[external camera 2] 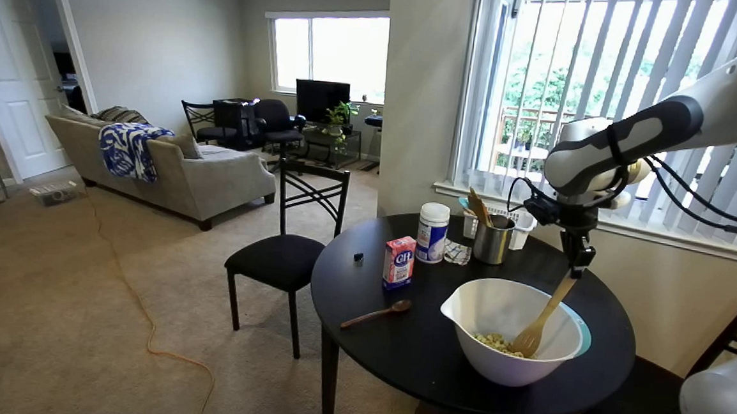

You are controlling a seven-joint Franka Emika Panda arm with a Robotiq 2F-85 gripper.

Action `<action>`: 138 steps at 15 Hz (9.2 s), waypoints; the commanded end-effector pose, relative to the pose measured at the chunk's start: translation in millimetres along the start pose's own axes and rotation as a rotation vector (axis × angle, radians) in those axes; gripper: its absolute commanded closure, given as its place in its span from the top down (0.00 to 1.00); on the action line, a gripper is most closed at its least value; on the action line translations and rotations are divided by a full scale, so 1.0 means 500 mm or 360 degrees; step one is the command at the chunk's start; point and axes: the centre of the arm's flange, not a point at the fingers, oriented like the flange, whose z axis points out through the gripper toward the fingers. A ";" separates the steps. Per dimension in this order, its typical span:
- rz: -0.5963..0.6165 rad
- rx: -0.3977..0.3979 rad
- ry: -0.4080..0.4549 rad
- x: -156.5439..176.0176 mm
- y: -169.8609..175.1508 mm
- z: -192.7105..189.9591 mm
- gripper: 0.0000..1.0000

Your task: Pick up the wooden spoon in the white bowl and mix the substance in the white bowl

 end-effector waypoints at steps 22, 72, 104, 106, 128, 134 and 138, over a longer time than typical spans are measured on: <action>-0.0186 -0.0113 -0.0216 -0.204 0.070 -0.095 0.03; -0.0265 -0.0195 0.0002 -0.258 0.028 -0.084 0.03; -0.0518 -0.0335 0.0342 -0.203 0.010 -0.045 0.03; -0.0556 -0.0383 0.0256 -0.260 0.043 -0.055 0.03; -0.0486 -0.0306 0.0089 -0.223 0.008 -0.088 0.03; -0.0526 -0.0389 0.0108 -0.185 0.014 -0.046 0.03; -0.0497 -0.0419 0.0112 -0.168 0.015 -0.030 0.03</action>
